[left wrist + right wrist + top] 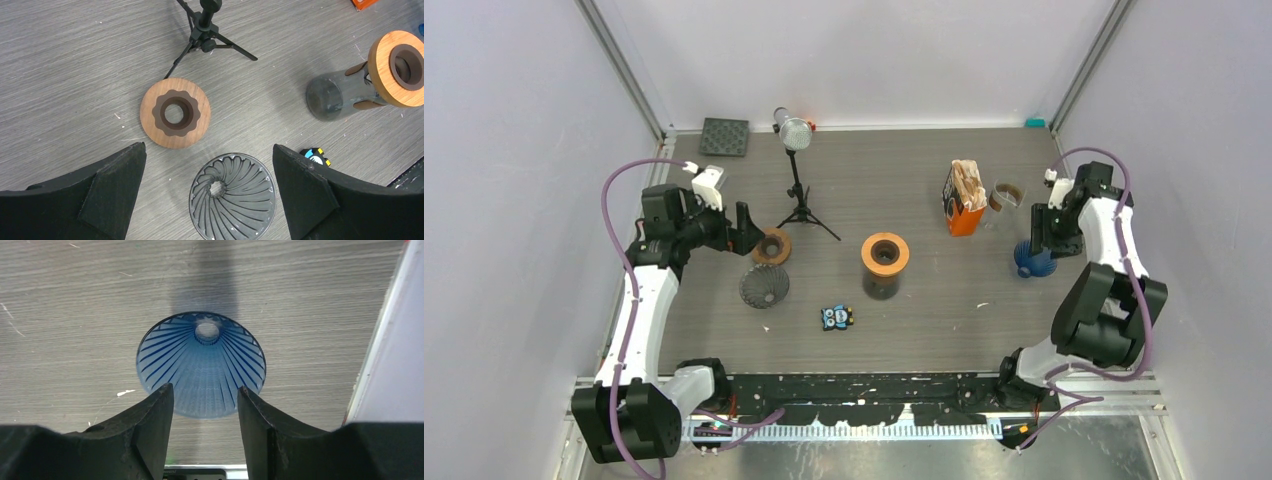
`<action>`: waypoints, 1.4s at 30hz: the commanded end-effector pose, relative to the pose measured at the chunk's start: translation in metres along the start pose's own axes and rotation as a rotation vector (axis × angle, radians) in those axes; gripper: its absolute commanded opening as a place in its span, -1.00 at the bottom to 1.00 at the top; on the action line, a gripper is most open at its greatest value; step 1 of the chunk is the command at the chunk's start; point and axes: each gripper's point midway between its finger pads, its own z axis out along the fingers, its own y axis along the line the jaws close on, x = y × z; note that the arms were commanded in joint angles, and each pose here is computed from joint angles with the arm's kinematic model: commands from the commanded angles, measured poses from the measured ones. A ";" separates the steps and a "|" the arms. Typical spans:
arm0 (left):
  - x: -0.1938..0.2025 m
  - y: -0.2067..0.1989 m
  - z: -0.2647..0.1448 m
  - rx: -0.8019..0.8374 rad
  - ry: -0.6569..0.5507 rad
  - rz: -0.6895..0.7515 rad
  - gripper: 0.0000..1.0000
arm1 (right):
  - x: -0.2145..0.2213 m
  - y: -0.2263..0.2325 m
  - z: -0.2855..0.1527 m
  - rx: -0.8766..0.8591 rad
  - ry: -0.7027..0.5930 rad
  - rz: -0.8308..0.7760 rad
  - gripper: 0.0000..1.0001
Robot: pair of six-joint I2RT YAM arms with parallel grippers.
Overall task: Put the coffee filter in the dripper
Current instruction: Pick up the coffee dripper from the center of the board.
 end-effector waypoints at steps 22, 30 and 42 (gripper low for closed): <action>-0.009 -0.001 0.000 0.009 -0.037 0.023 0.99 | -0.005 -0.012 0.024 -0.138 -0.015 0.030 -0.30; -0.010 0.000 0.001 0.013 -0.037 0.020 0.99 | -0.015 -0.016 0.003 -0.094 -0.068 0.024 -0.33; -0.017 0.006 -0.001 -0.030 -0.049 0.009 0.99 | -0.013 -0.038 -0.010 0.054 -0.121 -0.033 0.25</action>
